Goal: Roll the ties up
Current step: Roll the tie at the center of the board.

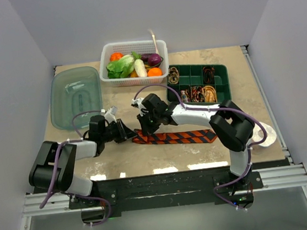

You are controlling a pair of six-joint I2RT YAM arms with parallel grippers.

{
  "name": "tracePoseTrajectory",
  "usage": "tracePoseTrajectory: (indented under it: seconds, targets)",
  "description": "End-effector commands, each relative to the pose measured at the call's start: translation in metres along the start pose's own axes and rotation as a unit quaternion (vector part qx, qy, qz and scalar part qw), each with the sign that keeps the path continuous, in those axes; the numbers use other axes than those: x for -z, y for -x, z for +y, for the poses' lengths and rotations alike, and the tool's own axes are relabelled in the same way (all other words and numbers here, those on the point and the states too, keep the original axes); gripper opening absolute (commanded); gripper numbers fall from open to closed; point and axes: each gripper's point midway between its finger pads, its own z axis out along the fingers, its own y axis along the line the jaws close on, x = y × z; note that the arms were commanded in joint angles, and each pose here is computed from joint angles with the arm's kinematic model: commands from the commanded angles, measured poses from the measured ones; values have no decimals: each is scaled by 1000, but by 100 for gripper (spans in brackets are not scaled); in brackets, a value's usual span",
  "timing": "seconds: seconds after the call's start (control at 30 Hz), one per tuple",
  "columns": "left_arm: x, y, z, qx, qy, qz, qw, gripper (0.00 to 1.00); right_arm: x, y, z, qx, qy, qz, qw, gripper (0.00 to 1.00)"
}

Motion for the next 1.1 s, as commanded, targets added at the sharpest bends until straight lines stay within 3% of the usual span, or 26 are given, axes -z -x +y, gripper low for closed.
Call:
tracePoseTrajectory:
  seconds: [0.0, 0.5, 1.07]
  targets:
    - [7, 17, -2, -32, 20, -33, 999, 14, 5, 27, 8, 16, 7, -30, 999, 0]
    - [39, 45, 22, -54, 184, -44, 980, 12, -2, 46, 13, 17, 18, -39, 999, 0]
    - [52, 52, 16, -94, 265, -38, 959, 11, -24, 57, 27, -9, 63, -49, 997, 0]
